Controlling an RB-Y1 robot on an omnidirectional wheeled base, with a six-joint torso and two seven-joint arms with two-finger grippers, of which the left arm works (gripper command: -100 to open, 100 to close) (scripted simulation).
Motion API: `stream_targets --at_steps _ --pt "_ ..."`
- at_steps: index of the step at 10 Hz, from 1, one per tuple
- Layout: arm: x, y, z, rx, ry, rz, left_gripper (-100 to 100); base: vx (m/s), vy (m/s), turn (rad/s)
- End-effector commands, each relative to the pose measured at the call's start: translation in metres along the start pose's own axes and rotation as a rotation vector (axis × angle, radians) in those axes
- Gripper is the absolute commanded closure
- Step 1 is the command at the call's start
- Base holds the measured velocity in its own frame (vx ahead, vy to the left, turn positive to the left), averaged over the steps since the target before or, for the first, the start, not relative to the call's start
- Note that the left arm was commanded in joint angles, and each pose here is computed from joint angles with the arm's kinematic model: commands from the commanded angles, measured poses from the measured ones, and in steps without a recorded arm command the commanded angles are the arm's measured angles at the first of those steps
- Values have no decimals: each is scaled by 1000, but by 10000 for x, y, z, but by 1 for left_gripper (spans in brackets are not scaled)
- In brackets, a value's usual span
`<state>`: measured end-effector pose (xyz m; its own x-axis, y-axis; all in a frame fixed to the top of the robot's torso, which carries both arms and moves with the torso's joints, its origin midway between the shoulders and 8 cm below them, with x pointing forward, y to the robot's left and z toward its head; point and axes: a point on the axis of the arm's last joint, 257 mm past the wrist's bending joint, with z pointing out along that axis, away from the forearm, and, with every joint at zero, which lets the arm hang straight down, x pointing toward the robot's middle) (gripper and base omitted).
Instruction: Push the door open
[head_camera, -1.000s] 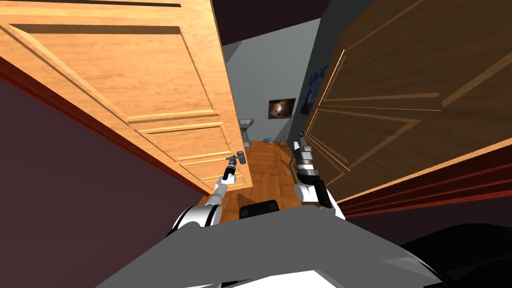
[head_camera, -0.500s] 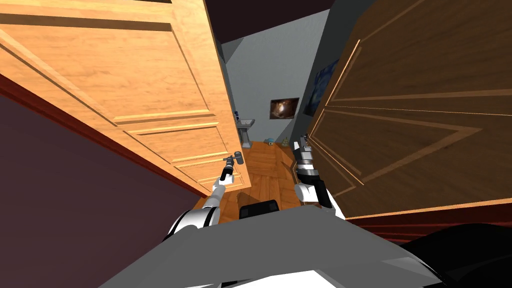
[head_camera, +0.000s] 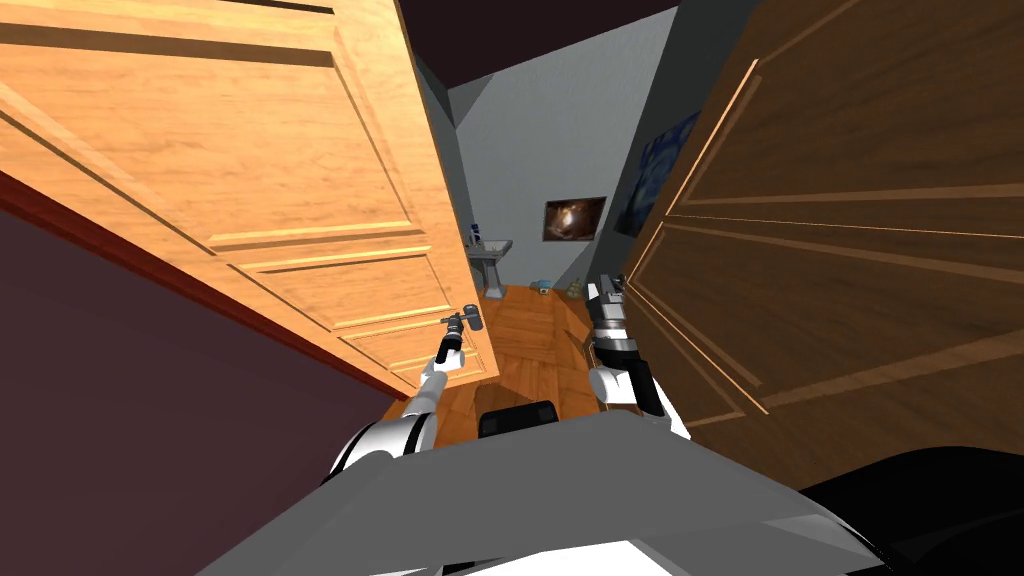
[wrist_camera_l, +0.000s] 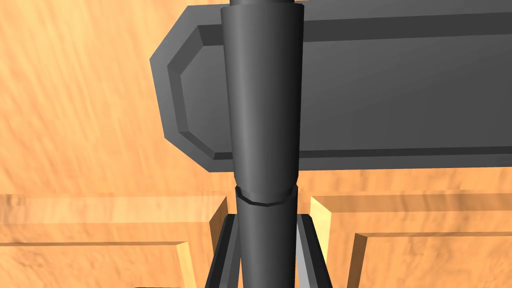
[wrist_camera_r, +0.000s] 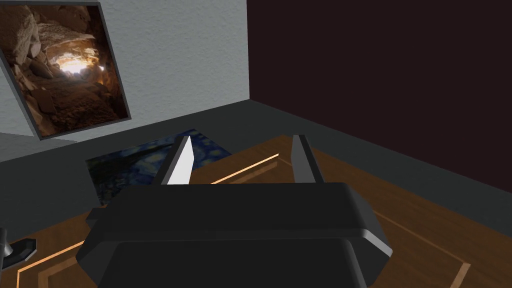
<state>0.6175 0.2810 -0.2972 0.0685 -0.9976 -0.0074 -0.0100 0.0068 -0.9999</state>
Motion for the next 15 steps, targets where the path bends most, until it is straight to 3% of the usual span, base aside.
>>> stream_targets --at_steps 1,5,11,13,15 --pt "-95 -55 33 11 -20 0 100 154 -133 74" --pt "-228 -18 4 5 -45 -5 100 131 -84 54" --pt "-582 -19 -24 5 -106 -5 100 144 -45 41" --pt "-582 -19 -24 5 -106 -5 100 88 -27 17" --pt "-749 -14 -47 4 -135 -6 100 160 -63 58"
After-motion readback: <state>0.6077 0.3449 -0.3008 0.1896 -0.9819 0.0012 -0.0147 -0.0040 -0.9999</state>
